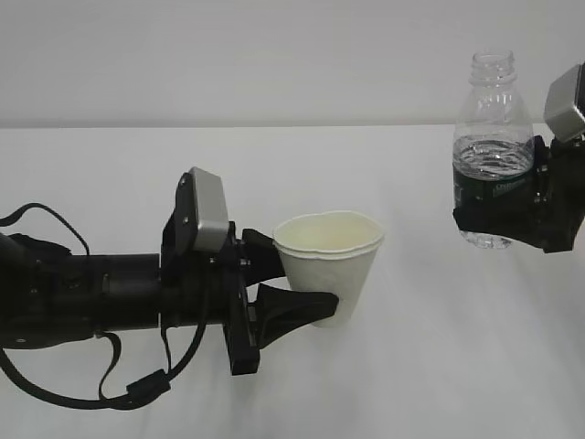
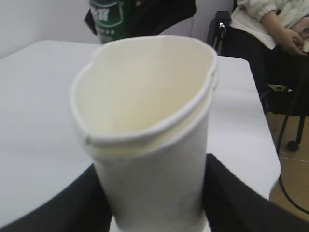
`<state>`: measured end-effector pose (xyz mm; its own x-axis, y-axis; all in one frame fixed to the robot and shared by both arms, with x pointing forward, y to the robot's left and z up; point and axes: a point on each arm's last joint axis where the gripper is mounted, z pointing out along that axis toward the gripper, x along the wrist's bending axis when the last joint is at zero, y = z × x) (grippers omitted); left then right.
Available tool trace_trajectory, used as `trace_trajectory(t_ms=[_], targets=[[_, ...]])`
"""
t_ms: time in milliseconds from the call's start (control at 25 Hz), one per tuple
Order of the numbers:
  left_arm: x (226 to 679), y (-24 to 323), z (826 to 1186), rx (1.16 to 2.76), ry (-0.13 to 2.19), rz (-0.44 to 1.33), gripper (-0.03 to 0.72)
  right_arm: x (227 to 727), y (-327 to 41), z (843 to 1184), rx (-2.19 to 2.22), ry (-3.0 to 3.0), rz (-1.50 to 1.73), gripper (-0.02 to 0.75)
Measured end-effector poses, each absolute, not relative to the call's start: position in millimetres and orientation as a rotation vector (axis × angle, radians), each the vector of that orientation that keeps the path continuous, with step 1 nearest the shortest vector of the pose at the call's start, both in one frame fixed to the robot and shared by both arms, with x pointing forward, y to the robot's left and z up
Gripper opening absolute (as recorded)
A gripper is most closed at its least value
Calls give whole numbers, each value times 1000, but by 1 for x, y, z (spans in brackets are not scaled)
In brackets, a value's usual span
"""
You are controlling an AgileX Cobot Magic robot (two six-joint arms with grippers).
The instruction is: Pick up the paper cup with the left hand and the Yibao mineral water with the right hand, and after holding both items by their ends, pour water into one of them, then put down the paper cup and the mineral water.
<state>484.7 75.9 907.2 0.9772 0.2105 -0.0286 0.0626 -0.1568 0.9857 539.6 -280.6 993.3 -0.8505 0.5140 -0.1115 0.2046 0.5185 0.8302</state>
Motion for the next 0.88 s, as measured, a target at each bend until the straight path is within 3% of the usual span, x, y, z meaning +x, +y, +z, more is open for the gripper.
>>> trace_trajectory(t_ms=[440,880], targets=[[484,57,915,1715,143,136,397,538,-247,992,492,2477,1263,489],[481,57,914,1730,153,80,393,543,-247,994,493,2453,1209,489]])
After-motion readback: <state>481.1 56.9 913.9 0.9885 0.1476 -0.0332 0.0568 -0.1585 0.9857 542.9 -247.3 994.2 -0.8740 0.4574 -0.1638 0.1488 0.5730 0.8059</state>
